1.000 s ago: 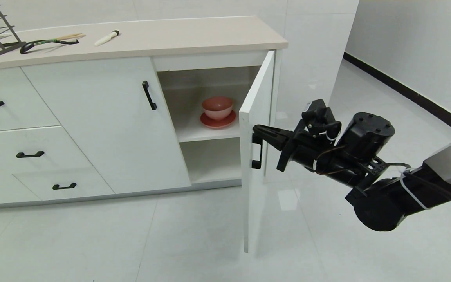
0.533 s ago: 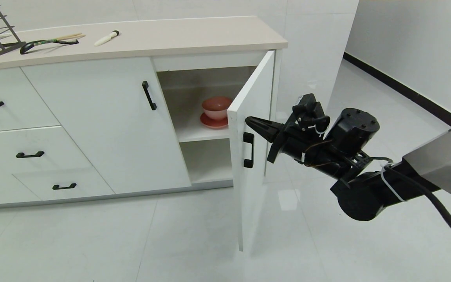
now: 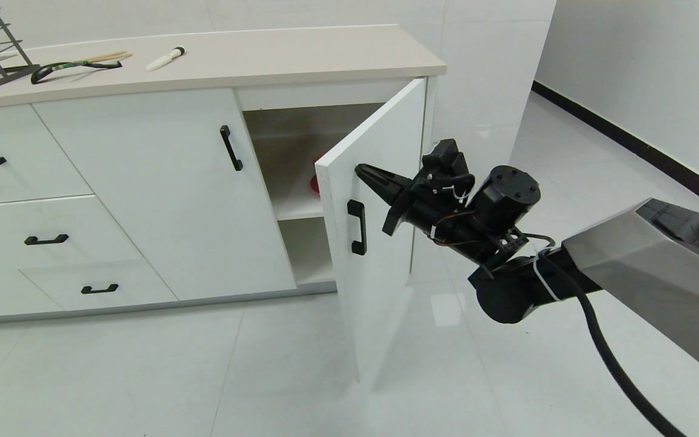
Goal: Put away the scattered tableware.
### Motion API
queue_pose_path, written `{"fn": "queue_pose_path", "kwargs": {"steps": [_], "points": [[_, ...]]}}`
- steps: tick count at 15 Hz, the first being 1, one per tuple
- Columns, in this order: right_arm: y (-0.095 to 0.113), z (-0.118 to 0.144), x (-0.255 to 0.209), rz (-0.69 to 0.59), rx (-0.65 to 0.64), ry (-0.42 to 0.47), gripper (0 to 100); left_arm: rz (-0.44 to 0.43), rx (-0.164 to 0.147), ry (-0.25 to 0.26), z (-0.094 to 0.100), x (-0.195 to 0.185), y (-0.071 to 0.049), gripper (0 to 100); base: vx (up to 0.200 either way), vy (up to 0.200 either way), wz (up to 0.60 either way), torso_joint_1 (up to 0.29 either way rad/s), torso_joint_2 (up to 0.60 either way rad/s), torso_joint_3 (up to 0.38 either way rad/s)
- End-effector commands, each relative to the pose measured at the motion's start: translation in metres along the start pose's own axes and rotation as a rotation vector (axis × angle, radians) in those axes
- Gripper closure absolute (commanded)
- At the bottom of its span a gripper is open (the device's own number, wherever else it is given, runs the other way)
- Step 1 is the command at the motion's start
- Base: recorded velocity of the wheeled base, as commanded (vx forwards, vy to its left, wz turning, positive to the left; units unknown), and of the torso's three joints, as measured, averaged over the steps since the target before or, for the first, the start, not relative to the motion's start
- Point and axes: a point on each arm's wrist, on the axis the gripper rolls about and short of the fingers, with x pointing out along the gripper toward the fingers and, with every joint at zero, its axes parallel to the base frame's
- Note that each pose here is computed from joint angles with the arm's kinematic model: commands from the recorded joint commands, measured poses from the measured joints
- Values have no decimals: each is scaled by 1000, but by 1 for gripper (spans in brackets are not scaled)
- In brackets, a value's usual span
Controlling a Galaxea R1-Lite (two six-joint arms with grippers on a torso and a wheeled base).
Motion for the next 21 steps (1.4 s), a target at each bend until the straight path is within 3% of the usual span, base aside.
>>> {"fn": "queue_pose_path", "kwargs": {"steps": [1, 11, 15, 18, 21], "points": [[5, -19, 7, 7, 5, -1, 100, 1, -1, 0, 0, 0, 0, 0, 0, 0, 0, 0, 0, 0], [-2, -54, 45, -54, -37, -192, 100, 1, -1, 0, 0, 0, 0, 0, 0, 0, 0, 0, 0, 0], [-5, -36, 51, -54, -59, -243, 100, 0, -2, 0, 0, 0, 0, 0, 0, 0, 0, 0, 0, 0], [-10, -9, 52, -58, -84, -297, 100, 1, -2, 0, 0, 0, 0, 0, 0, 0, 0, 0, 0, 0], [-9, 23, 42, -55, -73, -297, 100, 1, -2, 0, 0, 0, 0, 0, 0, 0, 0, 0, 0, 0]]}}
